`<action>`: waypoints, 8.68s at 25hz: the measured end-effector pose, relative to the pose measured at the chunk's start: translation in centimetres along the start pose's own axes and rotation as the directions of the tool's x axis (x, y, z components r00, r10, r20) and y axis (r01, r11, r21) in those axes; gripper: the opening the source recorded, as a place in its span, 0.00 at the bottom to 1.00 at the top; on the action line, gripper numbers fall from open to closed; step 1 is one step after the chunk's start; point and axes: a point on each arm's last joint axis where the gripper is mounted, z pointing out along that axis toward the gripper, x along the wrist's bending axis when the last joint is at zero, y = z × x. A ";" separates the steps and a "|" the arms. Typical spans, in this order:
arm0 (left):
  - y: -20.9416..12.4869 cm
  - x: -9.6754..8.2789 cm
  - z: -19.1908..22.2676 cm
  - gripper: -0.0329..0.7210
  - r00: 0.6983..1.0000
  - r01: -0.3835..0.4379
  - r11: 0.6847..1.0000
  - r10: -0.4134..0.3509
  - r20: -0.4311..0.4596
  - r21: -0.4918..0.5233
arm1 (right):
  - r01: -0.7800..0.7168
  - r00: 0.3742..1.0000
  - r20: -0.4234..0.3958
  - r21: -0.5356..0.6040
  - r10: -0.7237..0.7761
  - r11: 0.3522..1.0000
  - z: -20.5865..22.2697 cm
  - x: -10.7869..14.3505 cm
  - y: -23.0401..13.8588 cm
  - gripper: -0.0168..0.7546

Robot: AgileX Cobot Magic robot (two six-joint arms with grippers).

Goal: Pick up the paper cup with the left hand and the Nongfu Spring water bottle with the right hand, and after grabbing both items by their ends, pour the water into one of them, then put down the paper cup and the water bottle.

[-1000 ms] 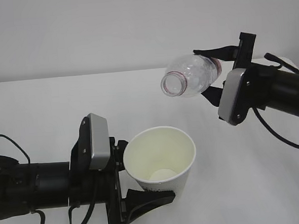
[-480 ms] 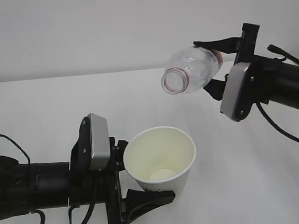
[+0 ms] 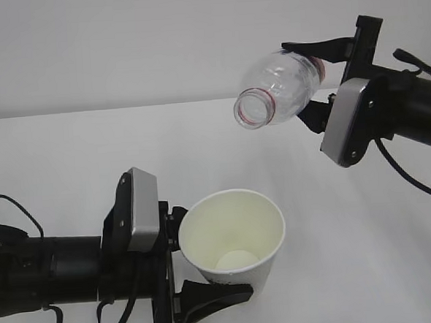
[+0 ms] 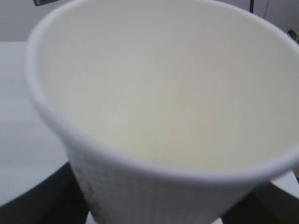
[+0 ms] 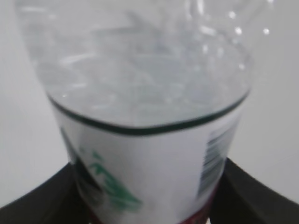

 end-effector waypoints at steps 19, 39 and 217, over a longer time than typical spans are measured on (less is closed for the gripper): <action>0.0 -0.2 0.0 0.76 1.000 -0.009 1.000 0.009 0.019 0.004 | 0.000 1.000 0.021 0.018 0.000 1.000 0.0 -0.3 -0.1 0.65; -0.1 -0.3 0.0 0.76 0.999 -0.018 1.000 0.017 0.038 0.008 | 0.129 0.991 0.018 0.020 -0.129 0.991 0.0 -0.3 -0.1 0.65; -0.2 -0.5 0.0 0.75 0.998 0.032 0.999 -0.033 0.049 0.029 | 0.254 0.964 0.069 0.033 -0.256 0.967 -0.4 -1.8 0.5 0.65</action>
